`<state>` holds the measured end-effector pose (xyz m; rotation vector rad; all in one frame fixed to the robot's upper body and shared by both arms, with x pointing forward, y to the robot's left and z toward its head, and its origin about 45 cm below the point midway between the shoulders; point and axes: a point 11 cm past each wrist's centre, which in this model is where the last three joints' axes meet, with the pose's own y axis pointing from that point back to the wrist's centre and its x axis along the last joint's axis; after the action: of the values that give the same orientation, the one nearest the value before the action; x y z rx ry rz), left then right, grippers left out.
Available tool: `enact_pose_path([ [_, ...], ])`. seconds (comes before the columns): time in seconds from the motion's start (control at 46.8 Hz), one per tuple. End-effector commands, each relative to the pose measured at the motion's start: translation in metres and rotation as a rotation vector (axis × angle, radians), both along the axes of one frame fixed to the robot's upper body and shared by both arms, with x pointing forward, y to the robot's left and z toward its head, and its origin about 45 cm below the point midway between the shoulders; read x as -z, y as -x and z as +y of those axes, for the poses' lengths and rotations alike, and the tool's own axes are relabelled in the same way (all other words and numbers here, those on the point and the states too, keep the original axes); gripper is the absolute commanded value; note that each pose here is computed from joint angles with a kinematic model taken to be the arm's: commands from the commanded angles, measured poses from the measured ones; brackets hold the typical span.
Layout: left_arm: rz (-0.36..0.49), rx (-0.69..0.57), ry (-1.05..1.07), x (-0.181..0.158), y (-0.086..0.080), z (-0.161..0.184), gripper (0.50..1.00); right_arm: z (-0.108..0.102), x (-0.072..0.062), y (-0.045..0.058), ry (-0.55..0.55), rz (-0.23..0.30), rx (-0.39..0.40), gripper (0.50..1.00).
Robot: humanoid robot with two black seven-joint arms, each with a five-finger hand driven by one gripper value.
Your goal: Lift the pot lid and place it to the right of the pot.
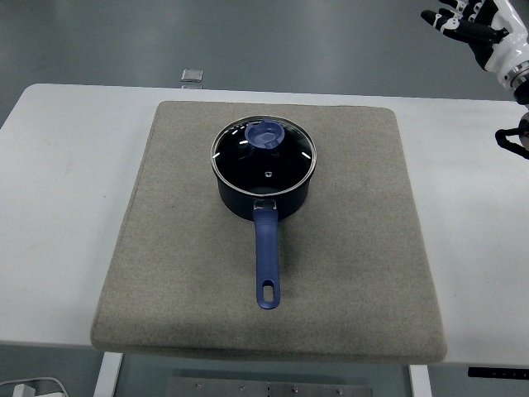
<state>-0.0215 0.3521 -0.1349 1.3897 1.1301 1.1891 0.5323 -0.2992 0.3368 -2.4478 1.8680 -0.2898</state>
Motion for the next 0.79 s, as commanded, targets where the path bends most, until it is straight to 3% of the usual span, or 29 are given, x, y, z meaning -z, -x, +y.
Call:
enact_pose_path([
  [0.0, 0.000, 0.000, 0.000, 0.000, 0.000, 0.000, 1.000, 0.013, -0.015, 0.000, 0.023, -0.057, -0.049, 0.909],
  [0.171, 0.000, 0.000, 0.000, 0.000, 0.000, 0.000, 1.000, 0.029, -0.034, 0.002, 0.058, -0.092, -0.171, 0.909],
  [0.342, 0.000, -0.001, 0.000, 0.000, 0.000, 0.000, 1.000, 0.047, -0.044, 0.006, 0.091, -0.135, -0.250, 0.909],
  [0.577, 0.000, -0.001, 0.000, 0.000, 0.000, 0.000, 1.000, 0.086, -0.046, 0.024, 0.211, -0.187, -0.421, 0.909],
  [0.769, 0.000, 0.000, 0.000, 0.000, 0.000, 0.000, 1.000, 0.123, -0.063, 0.038, 0.317, -0.251, -0.548, 0.909],
])
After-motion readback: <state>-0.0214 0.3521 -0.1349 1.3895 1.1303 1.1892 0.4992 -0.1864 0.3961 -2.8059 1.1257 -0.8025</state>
